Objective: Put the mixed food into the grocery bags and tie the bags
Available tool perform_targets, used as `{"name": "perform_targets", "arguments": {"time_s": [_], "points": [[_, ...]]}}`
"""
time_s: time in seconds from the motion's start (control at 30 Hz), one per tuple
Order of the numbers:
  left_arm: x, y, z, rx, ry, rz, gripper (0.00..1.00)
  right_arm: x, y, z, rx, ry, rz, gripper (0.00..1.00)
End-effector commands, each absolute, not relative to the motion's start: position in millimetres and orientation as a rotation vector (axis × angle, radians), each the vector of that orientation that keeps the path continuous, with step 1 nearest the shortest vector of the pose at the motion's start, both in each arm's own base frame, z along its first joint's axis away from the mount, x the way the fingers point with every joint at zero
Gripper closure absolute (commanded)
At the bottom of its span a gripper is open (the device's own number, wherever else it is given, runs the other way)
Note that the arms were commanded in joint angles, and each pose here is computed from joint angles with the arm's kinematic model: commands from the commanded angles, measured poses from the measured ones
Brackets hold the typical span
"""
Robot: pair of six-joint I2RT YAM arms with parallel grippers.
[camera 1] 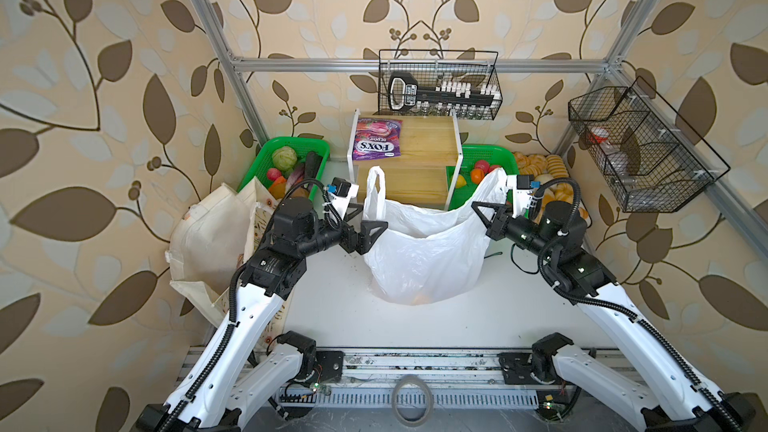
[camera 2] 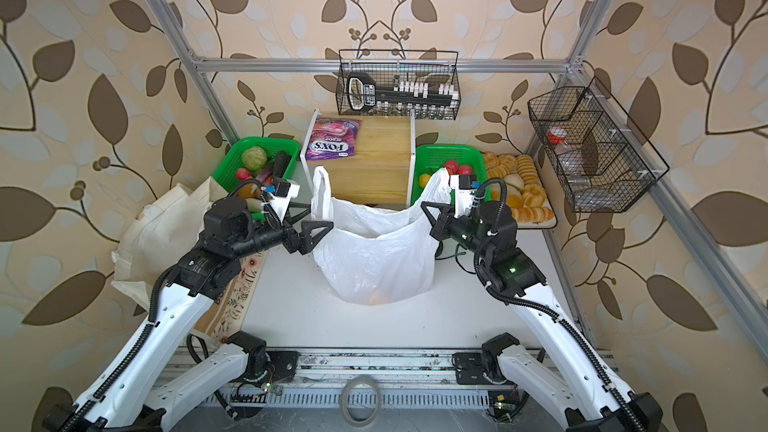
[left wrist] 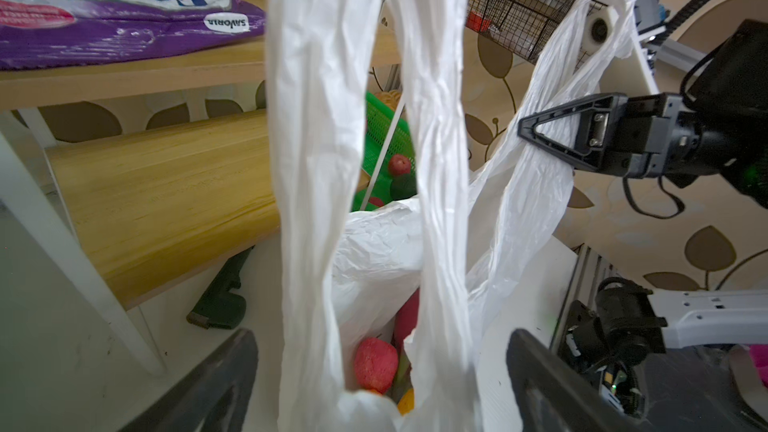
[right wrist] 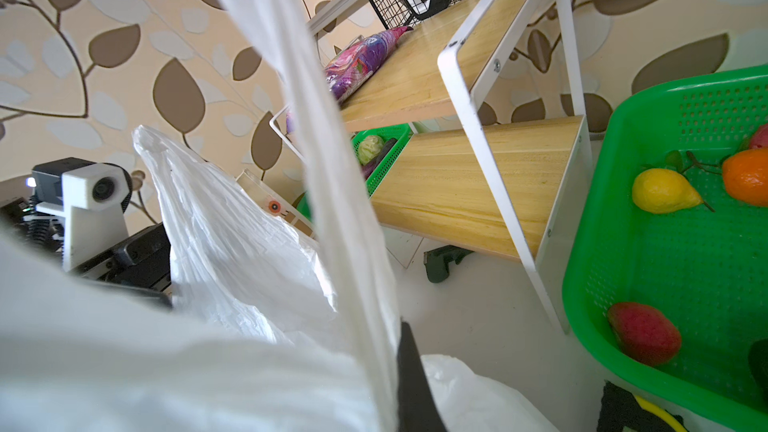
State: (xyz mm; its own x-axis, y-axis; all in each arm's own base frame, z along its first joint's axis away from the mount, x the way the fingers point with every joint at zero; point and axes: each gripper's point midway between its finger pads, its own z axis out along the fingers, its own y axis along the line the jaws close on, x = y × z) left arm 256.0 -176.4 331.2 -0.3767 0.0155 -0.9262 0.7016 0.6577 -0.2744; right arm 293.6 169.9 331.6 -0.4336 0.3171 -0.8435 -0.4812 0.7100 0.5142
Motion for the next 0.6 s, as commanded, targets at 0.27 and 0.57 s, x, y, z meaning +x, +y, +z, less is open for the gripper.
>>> {"name": "perform_targets", "arguments": {"time_s": [0.27, 0.57], "points": [[264, -187, 376, 0.555, 1.724, -0.911, 0.88, 285, 187, 330, -0.197, 1.853, 1.022, 1.0], [235, -179, 395, 0.551, 1.709, -0.921, 1.0, 250, 202, 348, -0.343, 1.895, 1.158, 1.0]]}}
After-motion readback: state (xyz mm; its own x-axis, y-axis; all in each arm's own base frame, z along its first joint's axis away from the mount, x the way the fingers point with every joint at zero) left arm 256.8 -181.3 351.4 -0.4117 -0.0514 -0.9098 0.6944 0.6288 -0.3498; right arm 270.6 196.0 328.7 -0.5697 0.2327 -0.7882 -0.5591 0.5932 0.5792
